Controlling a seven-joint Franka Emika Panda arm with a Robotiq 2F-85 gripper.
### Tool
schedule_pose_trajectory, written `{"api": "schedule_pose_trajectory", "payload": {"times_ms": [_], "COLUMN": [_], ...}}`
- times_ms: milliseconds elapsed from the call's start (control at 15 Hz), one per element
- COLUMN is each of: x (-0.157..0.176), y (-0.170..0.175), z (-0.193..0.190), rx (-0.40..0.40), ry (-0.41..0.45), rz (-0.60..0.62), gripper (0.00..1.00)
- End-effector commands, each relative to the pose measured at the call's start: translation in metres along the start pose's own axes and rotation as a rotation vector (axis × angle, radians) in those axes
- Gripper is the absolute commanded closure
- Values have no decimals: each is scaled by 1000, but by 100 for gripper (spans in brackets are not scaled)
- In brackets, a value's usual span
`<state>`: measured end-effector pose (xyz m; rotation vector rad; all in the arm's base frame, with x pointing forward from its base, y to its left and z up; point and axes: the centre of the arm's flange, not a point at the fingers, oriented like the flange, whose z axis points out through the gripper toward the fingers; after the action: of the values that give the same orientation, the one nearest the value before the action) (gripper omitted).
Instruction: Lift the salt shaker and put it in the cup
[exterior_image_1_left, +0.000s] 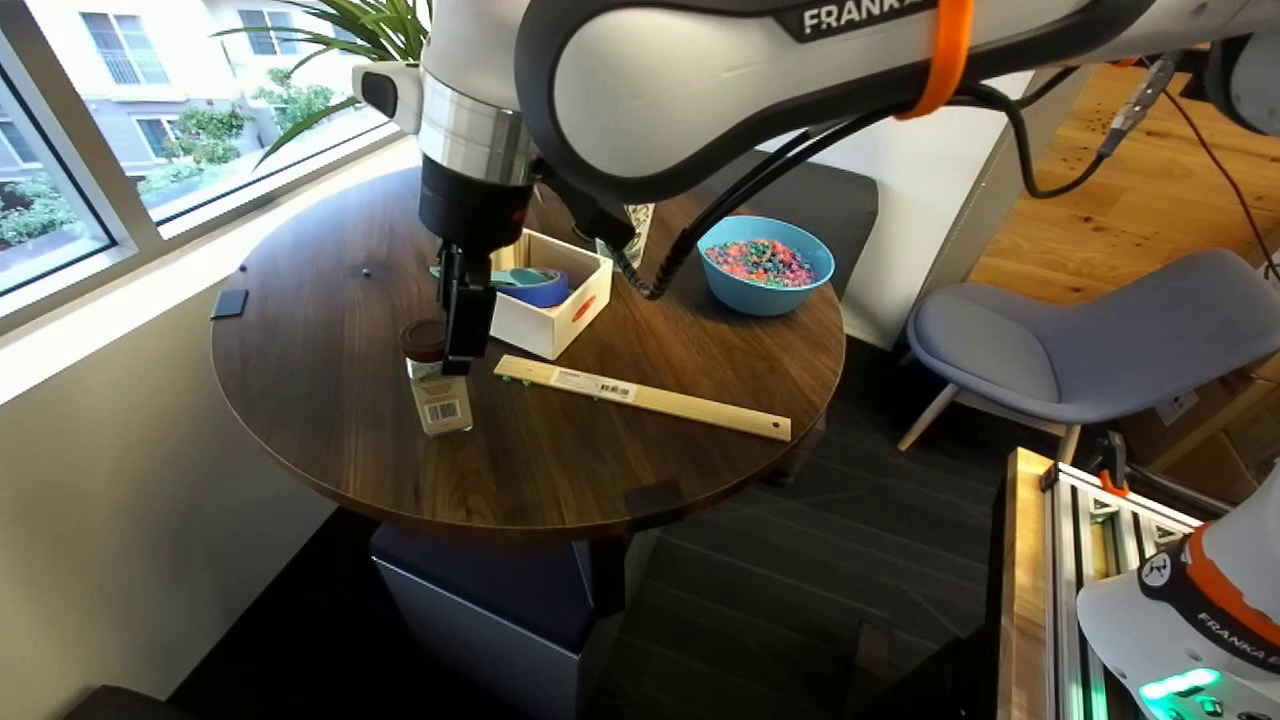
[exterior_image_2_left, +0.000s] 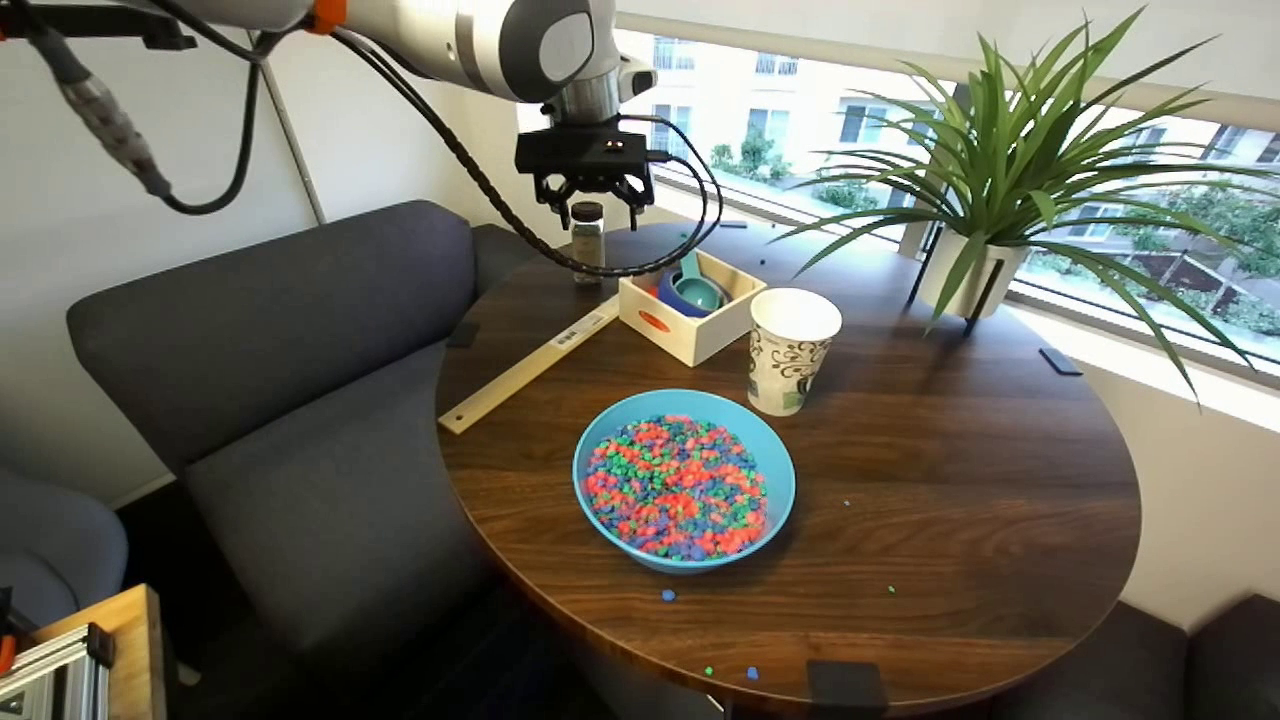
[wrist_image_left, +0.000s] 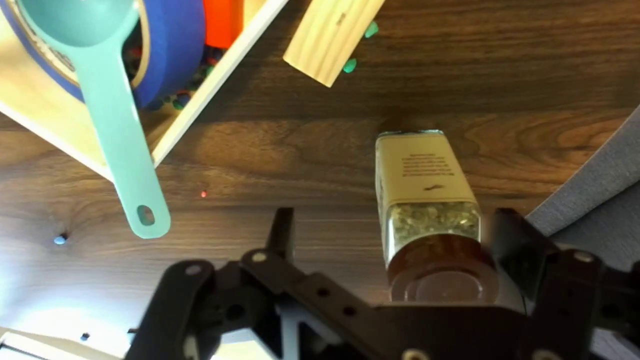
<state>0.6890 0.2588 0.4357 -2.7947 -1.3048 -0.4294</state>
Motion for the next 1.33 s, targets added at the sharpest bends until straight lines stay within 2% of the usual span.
{"api": "schedule_pose_trajectory", "payload": {"times_ms": [0,67,200,267,333,400,467,533,600,733,1000,1267], "x": [18,17,18,19,21,22,25,26,28,30,29,40], "y": [9,8,4,1,0,-2,-3,-4,-5,-6,-9,-27], "z": [20,25,31,33,35,36,36,36,36,35,29,10], "rx": [63,75,105,118,118,122,117,117,108,86,38,30], "ry": [-41,-65,-76,-70,-54,-37,-29,-30,-35,-40,-78,-50], "rz": [8,14,15,9,2,-6,-10,-10,-8,-11,-16,-29], "gripper": [0,0,7,12,12,20,15,16,38,41,73,74]}}
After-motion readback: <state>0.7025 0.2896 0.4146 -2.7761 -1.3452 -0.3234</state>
